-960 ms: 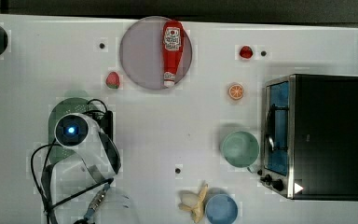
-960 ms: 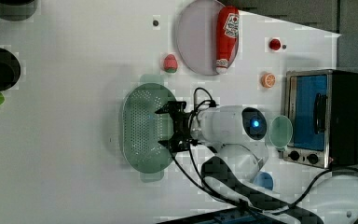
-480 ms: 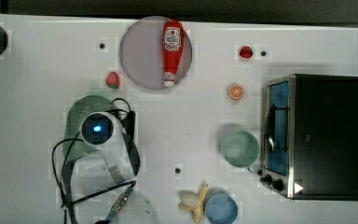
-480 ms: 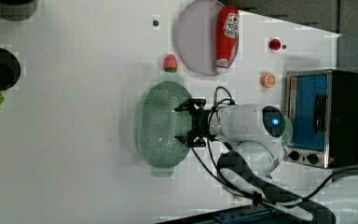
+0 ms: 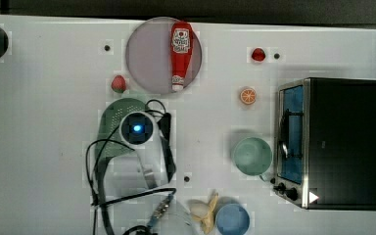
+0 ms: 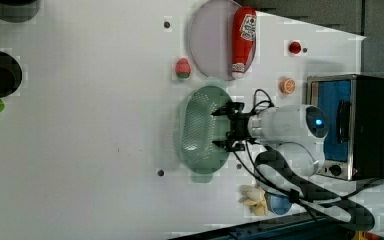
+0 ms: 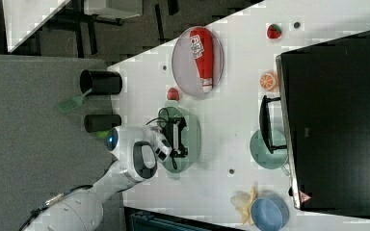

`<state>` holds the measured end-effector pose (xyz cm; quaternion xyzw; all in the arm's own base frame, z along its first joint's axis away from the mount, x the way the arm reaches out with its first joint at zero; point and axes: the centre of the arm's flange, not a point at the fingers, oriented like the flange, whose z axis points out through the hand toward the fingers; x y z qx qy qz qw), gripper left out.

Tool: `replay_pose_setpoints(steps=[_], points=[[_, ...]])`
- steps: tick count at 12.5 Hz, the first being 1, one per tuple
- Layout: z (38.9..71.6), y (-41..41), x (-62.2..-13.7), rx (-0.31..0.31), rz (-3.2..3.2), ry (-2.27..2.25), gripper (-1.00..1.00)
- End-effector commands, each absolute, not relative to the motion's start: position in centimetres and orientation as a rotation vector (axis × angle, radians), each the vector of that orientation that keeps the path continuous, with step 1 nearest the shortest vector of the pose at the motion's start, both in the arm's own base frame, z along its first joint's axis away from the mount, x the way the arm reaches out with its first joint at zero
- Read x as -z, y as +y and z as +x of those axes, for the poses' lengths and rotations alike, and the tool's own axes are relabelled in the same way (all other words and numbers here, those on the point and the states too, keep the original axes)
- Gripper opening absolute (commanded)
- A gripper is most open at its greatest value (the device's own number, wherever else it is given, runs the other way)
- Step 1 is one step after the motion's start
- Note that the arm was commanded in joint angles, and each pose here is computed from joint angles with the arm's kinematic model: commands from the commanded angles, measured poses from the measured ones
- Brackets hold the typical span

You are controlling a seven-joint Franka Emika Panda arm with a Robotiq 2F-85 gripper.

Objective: Drag strainer left to right.

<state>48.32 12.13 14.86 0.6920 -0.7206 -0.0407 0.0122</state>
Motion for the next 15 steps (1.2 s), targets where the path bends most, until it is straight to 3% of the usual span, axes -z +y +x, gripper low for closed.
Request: replay_pose_setpoints(steps=[1,15], points=[[48.5,7.5,-15.4,0.105,2.182,-2.229,1.0],[48.3,-7.6,-15.6,0.005,2.172,-2.164,1.0]])
